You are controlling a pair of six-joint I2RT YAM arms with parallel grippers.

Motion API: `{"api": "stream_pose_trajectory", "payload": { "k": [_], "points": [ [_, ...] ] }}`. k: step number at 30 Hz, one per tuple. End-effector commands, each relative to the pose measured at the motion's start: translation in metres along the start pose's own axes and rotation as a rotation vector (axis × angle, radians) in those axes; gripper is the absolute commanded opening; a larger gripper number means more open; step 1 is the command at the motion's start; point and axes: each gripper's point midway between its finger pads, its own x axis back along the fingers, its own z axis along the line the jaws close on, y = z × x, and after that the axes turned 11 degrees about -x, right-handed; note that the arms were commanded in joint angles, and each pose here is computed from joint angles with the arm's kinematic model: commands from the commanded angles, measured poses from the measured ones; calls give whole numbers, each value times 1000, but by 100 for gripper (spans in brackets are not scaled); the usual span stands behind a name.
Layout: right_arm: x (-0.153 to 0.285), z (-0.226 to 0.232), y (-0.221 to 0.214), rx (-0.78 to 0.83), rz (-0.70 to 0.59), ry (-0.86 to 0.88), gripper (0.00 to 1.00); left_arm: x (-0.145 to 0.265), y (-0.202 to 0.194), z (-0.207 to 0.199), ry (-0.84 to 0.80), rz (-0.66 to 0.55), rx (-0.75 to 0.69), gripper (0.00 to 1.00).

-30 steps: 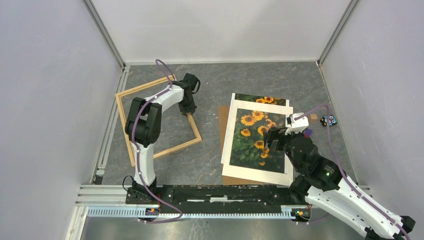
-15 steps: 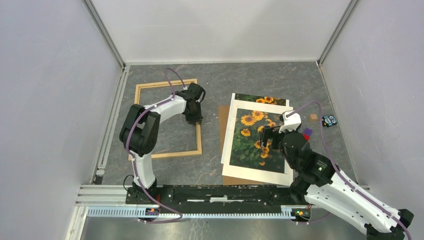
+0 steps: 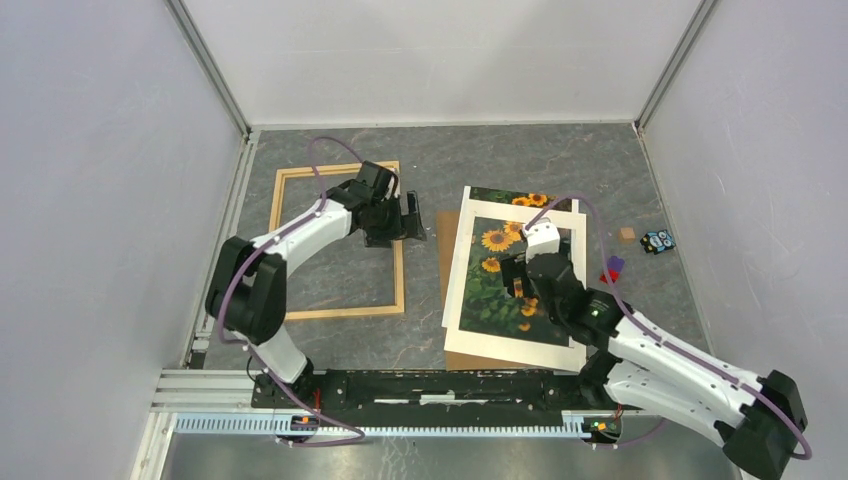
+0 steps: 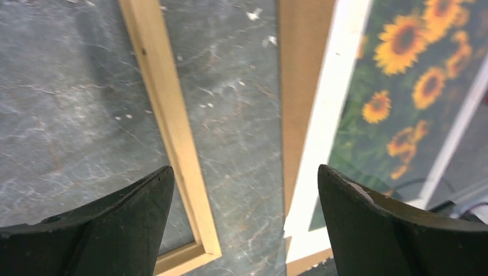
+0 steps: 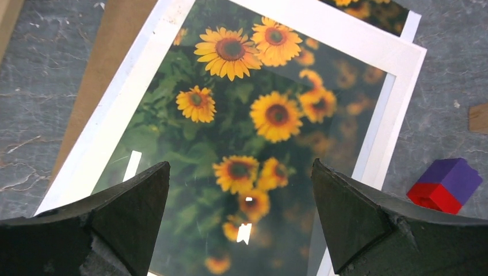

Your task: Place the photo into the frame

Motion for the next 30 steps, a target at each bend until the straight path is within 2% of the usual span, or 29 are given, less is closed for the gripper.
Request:
{"api": "stream_pose_trajectory", "payload": {
  "k": [1, 5, 9, 14, 18, 30],
  "points": [
    [-20, 7, -5, -36, 32, 40, 98, 26, -8, -47, -233, -46, -58, 100],
    [-37, -8, -22, -117, 129, 51, 98, 31, -48, -86, -384, -28, -76, 100],
    [-44, -42, -42, -227, 213, 5, 98, 38, -81, -109, -452, -62, -91, 100],
    [-43, -88, -72, -311, 289, -146, 98, 35, -116, -113, -429, -88, -112, 100],
    [-39, -114, -86, -370, 288, -223, 98, 28, -133, -110, -400, -90, -109, 100],
    [-41, -108, -105, -407, 321, -171, 96, 14, -155, -119, -446, -54, -26, 100]
  ]
}}
